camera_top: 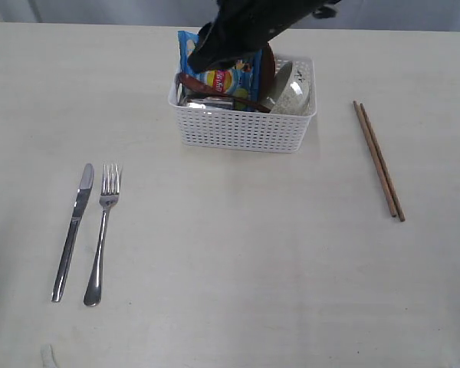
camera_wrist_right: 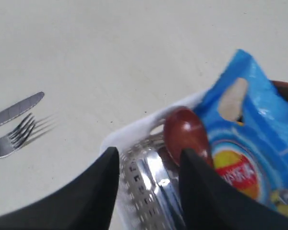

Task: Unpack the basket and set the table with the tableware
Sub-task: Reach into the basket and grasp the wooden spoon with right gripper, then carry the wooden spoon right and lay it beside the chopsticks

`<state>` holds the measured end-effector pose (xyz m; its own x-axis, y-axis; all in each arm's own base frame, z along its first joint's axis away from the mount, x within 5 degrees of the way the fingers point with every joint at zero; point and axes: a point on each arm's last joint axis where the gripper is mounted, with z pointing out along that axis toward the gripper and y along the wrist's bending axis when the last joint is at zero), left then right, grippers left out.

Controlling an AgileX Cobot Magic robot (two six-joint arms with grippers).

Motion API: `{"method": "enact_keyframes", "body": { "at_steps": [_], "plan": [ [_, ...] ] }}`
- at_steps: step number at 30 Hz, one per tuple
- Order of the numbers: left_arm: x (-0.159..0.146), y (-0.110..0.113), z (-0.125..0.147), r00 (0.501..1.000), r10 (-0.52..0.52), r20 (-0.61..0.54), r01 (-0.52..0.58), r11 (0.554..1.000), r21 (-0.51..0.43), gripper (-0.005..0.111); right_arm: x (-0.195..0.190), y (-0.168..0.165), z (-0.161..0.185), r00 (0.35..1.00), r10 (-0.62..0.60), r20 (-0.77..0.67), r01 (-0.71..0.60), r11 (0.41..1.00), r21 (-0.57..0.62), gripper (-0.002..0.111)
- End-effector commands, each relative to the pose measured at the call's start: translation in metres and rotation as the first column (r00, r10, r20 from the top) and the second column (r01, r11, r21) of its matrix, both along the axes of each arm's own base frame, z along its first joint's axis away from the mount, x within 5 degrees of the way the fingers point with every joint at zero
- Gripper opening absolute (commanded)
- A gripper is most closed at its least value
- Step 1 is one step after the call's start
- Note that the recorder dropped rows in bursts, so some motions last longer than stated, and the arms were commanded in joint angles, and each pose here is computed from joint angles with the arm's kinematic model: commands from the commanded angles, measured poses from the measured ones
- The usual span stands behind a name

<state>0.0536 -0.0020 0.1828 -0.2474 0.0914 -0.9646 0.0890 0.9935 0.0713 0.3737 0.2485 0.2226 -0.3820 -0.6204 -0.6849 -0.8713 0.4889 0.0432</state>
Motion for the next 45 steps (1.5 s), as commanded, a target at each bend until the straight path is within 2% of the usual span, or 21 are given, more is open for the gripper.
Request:
{"method": "enact_keyframes", "body": {
  "at_steps": [1,9,15,17,21,23,27,33,42,45],
  "plan": [
    [0.000,0.000,-0.001,1.000,-0.005,0.000,0.005,1.000,-0.002,0.000,0.002,0.023,-0.026,0.992,0.060,0.107,-0.054,0.997,-0.059,0.040],
    [0.000,0.000,-0.001,1.000,-0.005,0.000,0.005,1.000,-0.002,0.000,0.022,0.028,-0.057,0.993,0.007,0.115,0.001,0.997,-0.071,0.040],
    [0.000,0.000,-0.001,1.000,-0.005,0.000,0.005,1.000,-0.002,0.000,0.031,0.034,-0.068,0.994,-0.014,0.107,0.021,0.998,-0.062,0.038],
    [0.000,0.000,-0.001,1.000,-0.005,0.000,0.005,1.000,-0.002,0.000,0.031,0.034,-0.068,0.994,-0.014,0.107,0.021,0.998,-0.062,0.029],
    [0.000,0.000,-0.001,1.000,-0.005,0.000,0.005,1.000,-0.002,0.000,0.029,0.034,-0.064,0.995,-0.004,0.098,0.010,0.998,-0.061,0.000],
    [0.000,0.000,-0.001,1.000,-0.005,0.000,0.005,1.000,-0.002,0.000,0.028,0.033,-0.058,0.995,-0.002,0.104,0.007,0.998,-0.055,-0.001],
    [0.000,0.000,-0.001,1.000,-0.005,0.000,0.005,1.000,-0.002,0.000,0.026,0.032,-0.037,0.991,0.003,0.136,0.002,0.999,-0.036,-0.001],
    [0.000,0.000,-0.001,1.000,-0.005,0.000,0.005,1.000,-0.002,0.000,0.015,0.027,0.015,0.979,0.009,0.205,-0.013,1.000,0.016,-0.001],
    [0.000,0.000,-0.001,1.000,-0.005,0.000,0.005,1.000,-0.002,0.000,-0.014,0.006,0.108,0.956,-0.103,0.274,0.066,0.988,0.141,-0.001],
    [0.000,0.000,-0.001,1.000,-0.005,0.000,0.005,1.000,-0.002,0.000,-0.021,-0.010,0.134,0.939,-0.186,0.290,0.140,0.975,0.171,-0.001]
  ]
}}
